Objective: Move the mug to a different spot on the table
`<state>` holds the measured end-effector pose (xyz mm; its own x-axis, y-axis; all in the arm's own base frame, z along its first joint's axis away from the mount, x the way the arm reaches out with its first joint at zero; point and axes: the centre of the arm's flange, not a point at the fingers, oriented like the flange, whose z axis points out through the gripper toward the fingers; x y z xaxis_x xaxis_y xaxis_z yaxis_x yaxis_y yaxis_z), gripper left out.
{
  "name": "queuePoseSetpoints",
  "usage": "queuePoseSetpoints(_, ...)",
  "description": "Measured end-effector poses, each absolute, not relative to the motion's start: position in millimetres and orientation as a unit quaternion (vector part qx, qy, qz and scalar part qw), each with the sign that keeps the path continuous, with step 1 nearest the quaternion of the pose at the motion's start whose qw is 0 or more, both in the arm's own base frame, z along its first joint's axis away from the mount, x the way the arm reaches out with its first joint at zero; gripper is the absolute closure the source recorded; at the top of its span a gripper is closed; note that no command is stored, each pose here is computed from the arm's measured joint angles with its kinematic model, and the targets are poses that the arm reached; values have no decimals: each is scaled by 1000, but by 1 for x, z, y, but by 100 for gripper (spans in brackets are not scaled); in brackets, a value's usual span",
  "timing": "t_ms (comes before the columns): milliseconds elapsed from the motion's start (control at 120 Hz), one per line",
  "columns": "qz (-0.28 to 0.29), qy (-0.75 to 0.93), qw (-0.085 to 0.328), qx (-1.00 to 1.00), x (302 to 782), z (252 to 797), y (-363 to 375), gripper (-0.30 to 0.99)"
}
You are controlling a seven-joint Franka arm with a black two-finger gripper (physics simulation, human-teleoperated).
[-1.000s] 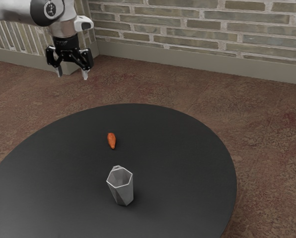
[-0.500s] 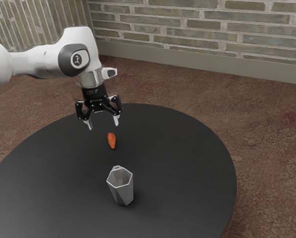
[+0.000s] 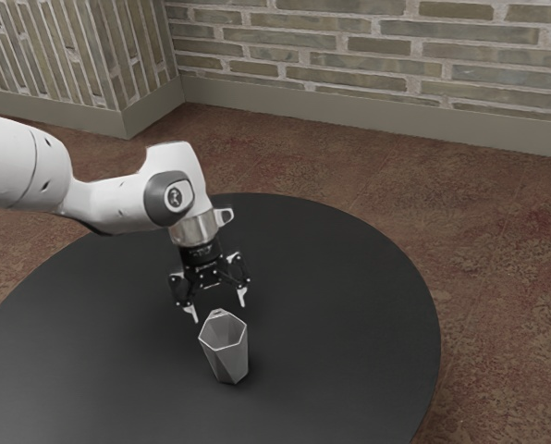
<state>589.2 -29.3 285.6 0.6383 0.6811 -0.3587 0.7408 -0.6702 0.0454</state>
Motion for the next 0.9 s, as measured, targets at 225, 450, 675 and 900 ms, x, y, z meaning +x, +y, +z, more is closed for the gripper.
queuePoseSetpoints(225,-179,420,86,885,574,251,-48,7)
queuePoseSetpoints(450,-170,442,88,877,576,253,-48,35)
queuePoseSetpoints(675,-167,453,87,871,577,259,-48,56)
queuePoseSetpoints(900,-193,450,80,868,581,285,-47,68)
